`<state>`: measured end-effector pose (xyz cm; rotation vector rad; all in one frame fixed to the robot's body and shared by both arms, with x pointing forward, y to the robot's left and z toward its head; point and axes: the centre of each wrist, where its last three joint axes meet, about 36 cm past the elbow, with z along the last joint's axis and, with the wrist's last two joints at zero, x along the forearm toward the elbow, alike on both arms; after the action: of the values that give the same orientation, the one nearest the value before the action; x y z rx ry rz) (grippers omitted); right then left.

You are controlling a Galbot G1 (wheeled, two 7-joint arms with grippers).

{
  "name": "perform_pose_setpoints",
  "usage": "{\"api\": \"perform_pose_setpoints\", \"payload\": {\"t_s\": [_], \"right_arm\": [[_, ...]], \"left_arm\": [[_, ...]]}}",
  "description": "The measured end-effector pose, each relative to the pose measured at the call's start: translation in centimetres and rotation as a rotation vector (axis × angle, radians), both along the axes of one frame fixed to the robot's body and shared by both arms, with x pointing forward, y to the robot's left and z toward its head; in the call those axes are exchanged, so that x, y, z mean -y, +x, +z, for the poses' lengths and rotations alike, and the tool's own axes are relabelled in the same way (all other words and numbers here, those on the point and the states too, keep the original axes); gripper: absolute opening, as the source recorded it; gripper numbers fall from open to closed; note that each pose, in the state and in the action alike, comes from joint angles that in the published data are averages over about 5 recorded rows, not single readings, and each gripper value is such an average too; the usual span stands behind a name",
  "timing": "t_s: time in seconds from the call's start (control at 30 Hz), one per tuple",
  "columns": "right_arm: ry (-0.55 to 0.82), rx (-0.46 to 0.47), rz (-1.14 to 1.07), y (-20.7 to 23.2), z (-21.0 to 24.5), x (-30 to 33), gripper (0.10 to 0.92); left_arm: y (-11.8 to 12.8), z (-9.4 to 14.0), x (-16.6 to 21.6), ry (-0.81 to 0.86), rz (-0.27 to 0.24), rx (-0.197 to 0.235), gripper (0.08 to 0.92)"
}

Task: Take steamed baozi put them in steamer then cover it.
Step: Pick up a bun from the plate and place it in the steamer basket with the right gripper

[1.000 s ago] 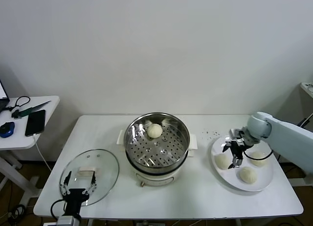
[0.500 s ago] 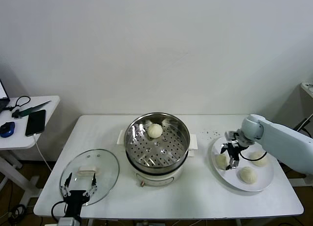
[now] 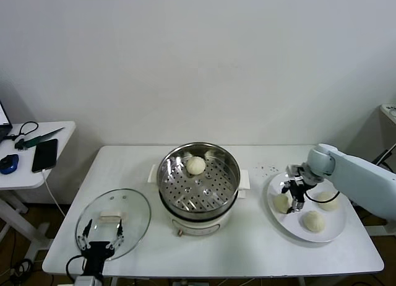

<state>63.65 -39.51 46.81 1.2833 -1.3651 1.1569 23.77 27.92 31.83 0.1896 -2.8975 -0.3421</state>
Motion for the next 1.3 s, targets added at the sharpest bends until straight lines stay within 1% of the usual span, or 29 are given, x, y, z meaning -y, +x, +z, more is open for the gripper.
{"api": "perform_pose_setpoints", "payload": {"t_s": [0.17,0.37,0.6,0.73,0.87,1.0,1.13,1.3], "right_arm": [[0.021,0.038,-0.009,0.8,3.4,0.0,0.704],[0.062,0.099,0.002,2.5,9.8,-1.5,0.704],[0.132,0.17,0.039,4.0,18.2,-5.9,0.704],[0.177,0.187,0.066,4.2,21.6,-9.3,0.704],[0.212,0.191,0.1,4.0,23.4,-13.4,0.705],[0.23,0.193,0.13,3.7,23.9,-17.5,0.71],[0.232,0.188,0.163,3.2,23.5,-21.6,0.712],[0.215,0.172,0.201,2.6,21.9,-26.3,0.713]], "left_arm": [[-0.1,0.1,0.0,-0.002,-0.002,0.002,0.823],[0.0,0.3,0.0,-0.004,-0.008,0.009,0.823],[0.0,0.4,0.5,-0.01,-0.019,0.013,0.823],[-0.1,0.4,0.7,-0.012,-0.022,0.015,0.823],[0.0,0.7,0.9,-0.012,-0.025,0.021,0.823],[0.3,1.1,1.2,-0.013,-0.02,0.028,0.823],[0.2,1.4,1.4,-0.013,-0.016,0.028,0.823],[-0.1,1.4,1.5,-0.013,-0.01,0.021,0.823]]}}
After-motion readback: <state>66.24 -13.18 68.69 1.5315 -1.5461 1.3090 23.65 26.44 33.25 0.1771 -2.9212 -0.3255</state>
